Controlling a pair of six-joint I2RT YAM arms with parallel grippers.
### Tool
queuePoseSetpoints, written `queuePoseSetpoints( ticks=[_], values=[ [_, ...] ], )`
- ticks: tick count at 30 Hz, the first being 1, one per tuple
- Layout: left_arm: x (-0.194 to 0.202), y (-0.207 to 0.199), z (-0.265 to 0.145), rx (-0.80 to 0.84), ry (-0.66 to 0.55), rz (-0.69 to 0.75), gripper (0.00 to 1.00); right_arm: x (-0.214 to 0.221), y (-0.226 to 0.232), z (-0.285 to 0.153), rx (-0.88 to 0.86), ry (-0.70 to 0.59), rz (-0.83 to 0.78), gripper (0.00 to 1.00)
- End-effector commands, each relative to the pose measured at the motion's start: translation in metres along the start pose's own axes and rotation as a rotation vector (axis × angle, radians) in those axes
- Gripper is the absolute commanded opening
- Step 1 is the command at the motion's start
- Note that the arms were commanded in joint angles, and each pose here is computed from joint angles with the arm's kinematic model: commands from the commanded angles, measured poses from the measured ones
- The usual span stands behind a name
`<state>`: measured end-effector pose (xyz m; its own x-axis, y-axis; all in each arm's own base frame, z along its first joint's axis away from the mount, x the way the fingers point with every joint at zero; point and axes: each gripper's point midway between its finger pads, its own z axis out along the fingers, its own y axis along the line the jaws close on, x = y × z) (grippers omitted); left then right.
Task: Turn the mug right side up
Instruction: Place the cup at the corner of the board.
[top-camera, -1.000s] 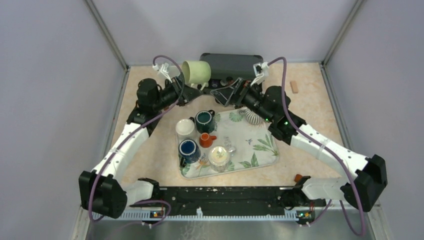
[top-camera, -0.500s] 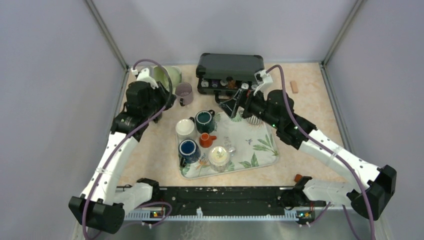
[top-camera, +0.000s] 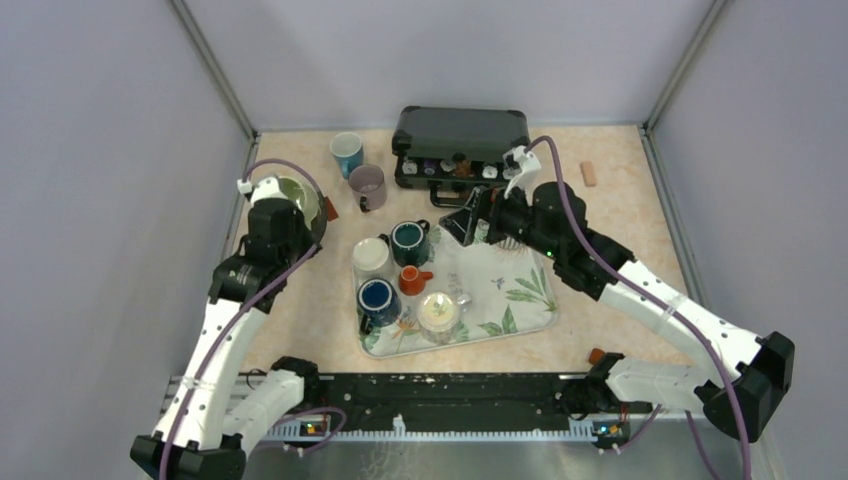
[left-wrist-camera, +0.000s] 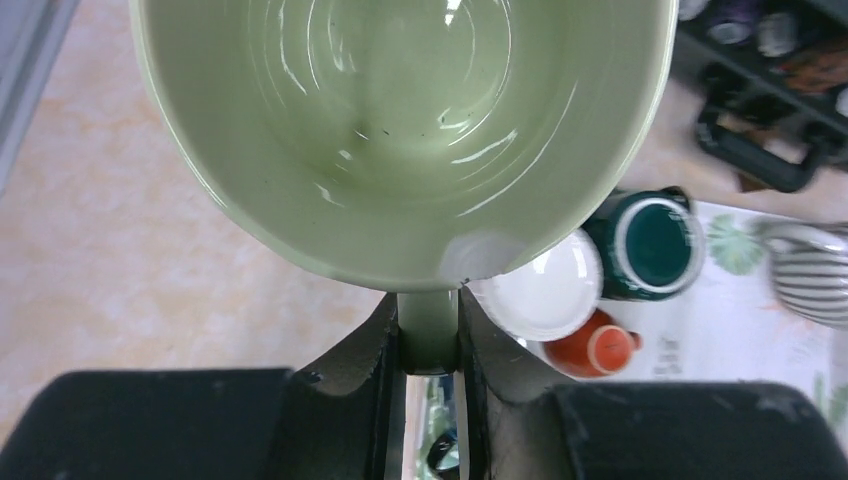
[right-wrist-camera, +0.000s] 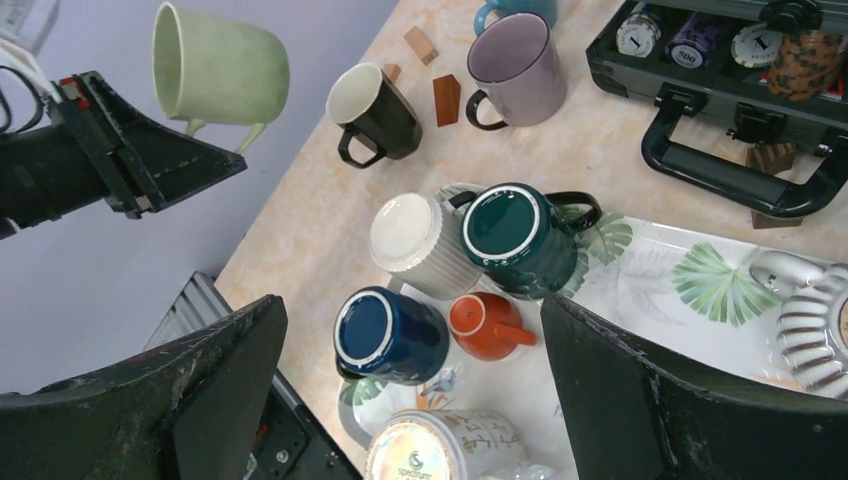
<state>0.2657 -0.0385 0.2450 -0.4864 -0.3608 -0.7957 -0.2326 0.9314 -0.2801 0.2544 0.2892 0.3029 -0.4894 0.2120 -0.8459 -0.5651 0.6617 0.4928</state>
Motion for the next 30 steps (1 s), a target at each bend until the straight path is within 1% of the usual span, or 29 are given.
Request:
queuePoseSetpoints(
  ticks=[1, 5, 11, 15, 20, 30],
  values=[
    [-0.009, 0.030, 0.004, -0.159, -0.074, -0.042, 0.00, 0.004, 0.006, -0.001, -0.034, 0.019, -0.037, 0.99],
    [-0.006, 0.053, 0.014, -0.276, -0.071, -0.031, 0.00, 0.009, 0.007, -0.002, -0.038, 0.044, -0.047, 0.99],
    [-0.008, 0.087, 0.033, -0.387, -0.062, -0.052, 0.00, 0.019, 0.009, -0.003, -0.064, 0.093, -0.062, 0.99],
    [-0.006, 0.102, 0.053, -0.391, -0.032, -0.077, 0.00, 0.019, 0.010, -0.004, -0.071, 0.117, -0.094, 0.99],
    [0.011, 0.122, 0.082, -0.426, 0.060, -0.095, 0.00, 0.023, 0.011, -0.004, -0.087, 0.142, -0.122, 0.99],
    [0.037, 0.149, 0.121, -0.442, 0.173, -0.143, 0.00, 0.027, 0.008, -0.006, -0.092, 0.166, -0.163, 0.99]
  ],
)
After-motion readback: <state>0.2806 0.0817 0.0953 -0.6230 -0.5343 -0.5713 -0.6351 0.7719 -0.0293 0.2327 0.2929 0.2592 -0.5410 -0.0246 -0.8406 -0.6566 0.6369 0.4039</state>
